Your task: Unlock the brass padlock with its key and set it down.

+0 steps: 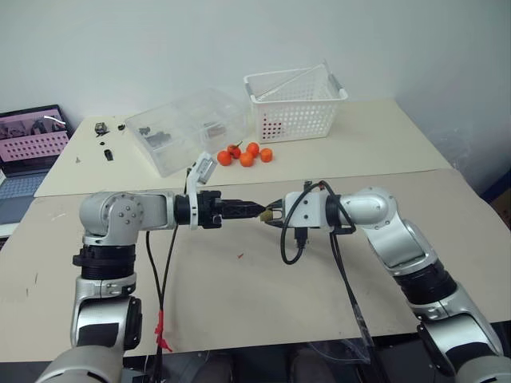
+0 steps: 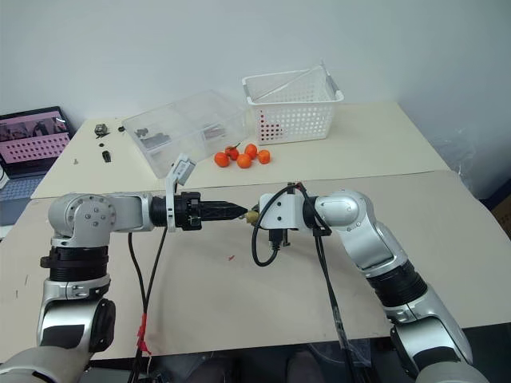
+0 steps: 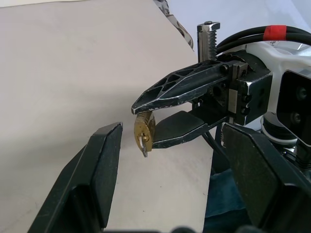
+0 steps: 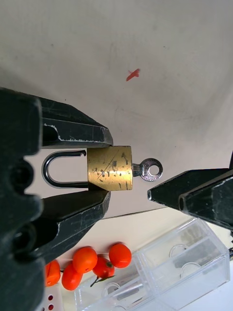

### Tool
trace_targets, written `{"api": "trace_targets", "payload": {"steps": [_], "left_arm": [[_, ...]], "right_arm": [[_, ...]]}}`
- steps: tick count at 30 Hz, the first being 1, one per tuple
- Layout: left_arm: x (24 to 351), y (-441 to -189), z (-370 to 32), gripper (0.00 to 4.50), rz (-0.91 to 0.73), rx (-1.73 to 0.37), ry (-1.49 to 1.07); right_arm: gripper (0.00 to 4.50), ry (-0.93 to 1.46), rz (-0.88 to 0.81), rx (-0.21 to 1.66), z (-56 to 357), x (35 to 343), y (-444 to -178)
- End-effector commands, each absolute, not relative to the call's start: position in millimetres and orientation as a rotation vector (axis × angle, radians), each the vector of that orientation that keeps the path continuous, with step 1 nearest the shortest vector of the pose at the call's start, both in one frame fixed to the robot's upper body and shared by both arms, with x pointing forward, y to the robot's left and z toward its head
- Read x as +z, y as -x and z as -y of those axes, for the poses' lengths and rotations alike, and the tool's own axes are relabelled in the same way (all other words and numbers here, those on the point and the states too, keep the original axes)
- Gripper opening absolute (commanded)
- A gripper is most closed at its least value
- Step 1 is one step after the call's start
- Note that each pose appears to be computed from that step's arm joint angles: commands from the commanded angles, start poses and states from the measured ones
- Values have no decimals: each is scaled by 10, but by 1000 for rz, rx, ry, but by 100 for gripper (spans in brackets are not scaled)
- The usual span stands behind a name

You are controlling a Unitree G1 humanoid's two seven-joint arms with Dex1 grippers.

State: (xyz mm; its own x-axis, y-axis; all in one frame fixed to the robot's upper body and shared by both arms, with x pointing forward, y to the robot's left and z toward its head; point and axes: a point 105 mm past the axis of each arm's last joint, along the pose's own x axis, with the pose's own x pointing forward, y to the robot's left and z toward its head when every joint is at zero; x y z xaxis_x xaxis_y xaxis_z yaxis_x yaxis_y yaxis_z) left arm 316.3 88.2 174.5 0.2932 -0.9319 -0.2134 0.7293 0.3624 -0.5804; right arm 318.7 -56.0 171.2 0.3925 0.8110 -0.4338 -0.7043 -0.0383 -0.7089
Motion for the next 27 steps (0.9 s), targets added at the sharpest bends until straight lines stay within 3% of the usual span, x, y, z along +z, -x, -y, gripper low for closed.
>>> {"api": "trace_targets", "payload": {"steps": [1, 20, 23, 25, 26, 27], "left_arm": [[1767, -3158, -844, 344, -543, -1159, 392], [1835, -3197, -662, 344, -510, -1178, 372], [1841, -3186, -652, 273, -512, -1186, 374], [1840, -3177, -649, 203, -516, -1191, 376], [1837, -3169, -647, 145, -520, -1195, 378], [1833, -3162, -644, 121, -524, -1199, 379]], "right_arm": [[90, 1056, 196, 1217, 539, 1867, -3157], [90, 1051, 213, 1216, 508, 1935, -3109], [90, 1051, 214, 1214, 506, 1941, -3110], [90, 1052, 215, 1213, 505, 1944, -3111], [90, 1052, 215, 1213, 505, 1945, -3112], [90, 1052, 216, 1212, 504, 1947, -3113]]}}
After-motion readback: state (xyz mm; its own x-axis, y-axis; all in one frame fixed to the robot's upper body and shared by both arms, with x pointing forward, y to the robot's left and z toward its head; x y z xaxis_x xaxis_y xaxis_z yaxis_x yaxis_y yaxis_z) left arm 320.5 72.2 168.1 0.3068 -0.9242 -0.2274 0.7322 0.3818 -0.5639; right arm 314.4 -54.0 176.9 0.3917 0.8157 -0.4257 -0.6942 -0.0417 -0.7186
